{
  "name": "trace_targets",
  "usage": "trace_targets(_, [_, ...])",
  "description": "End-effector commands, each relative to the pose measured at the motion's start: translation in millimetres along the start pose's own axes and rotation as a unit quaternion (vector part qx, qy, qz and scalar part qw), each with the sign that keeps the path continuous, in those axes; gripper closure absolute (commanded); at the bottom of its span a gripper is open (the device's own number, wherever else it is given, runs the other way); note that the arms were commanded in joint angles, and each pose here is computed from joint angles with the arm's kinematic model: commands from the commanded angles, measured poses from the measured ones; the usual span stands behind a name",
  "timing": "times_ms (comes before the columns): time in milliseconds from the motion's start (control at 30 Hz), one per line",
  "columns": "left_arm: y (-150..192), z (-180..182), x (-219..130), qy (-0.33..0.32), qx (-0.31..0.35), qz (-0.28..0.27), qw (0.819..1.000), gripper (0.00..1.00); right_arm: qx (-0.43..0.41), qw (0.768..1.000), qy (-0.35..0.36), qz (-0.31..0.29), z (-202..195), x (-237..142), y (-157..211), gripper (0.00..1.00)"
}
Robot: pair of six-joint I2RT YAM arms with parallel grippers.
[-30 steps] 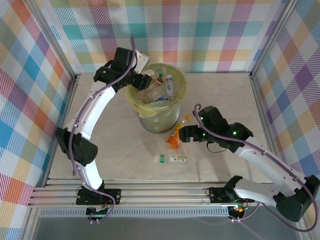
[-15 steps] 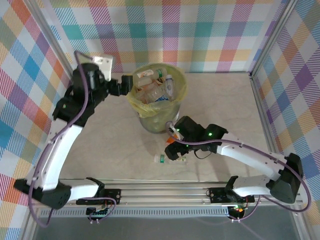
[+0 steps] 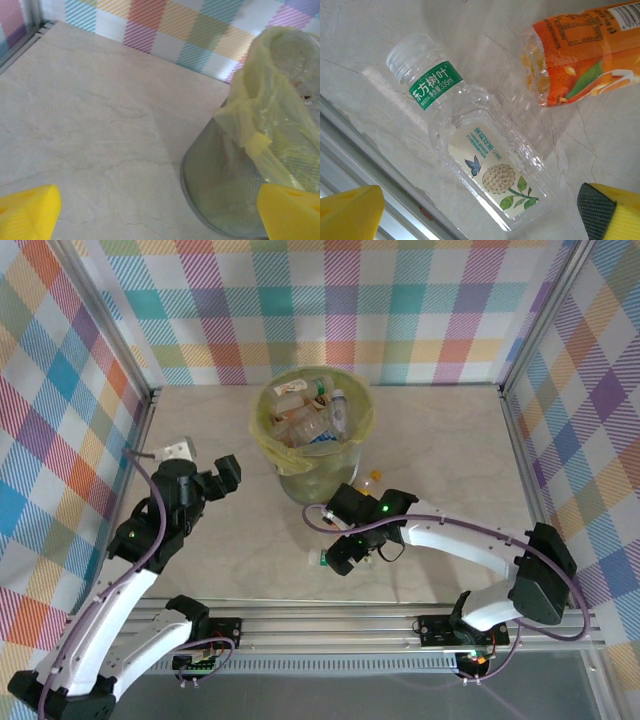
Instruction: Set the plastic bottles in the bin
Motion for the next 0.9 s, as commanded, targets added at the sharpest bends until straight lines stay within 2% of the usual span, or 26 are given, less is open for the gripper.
trace_targets(0, [-7,17,-9,-0.030,-0.047,-0.042,0.998,0.00,-0.022,1.000,0.009,0.012,-1,12,6,0.00])
trace_targets(233, [-9,32,-20,-0.051,-0.067,-0.073,0.994,0.00,-0.038,0.999,0.017,0.019,-4,32,9,0.00])
trace_targets(733, [-8,35,-19,-0.063,-0.063,-0.073,0.993,0.00,-0.038,0.998,0.020,0.052,-4,55,17,0.00])
trace_targets(867, [-8,36,-19,-0.066,-0.063,-0.074,0.993,0.00,-0.033,0.997,0.016,0.065,-3,58,22,0.03])
Point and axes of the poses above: each hand's point on the last joint's axis, 136 mm out from that joint toward the fingers, its own x axis out along the fingers, its own z axis along the line the jaws close on, y = z × x, the point moved 2 cm from there along -x, back along the fingers, and after that the axes turned 5 degrees about x, right-handed, at the moved point
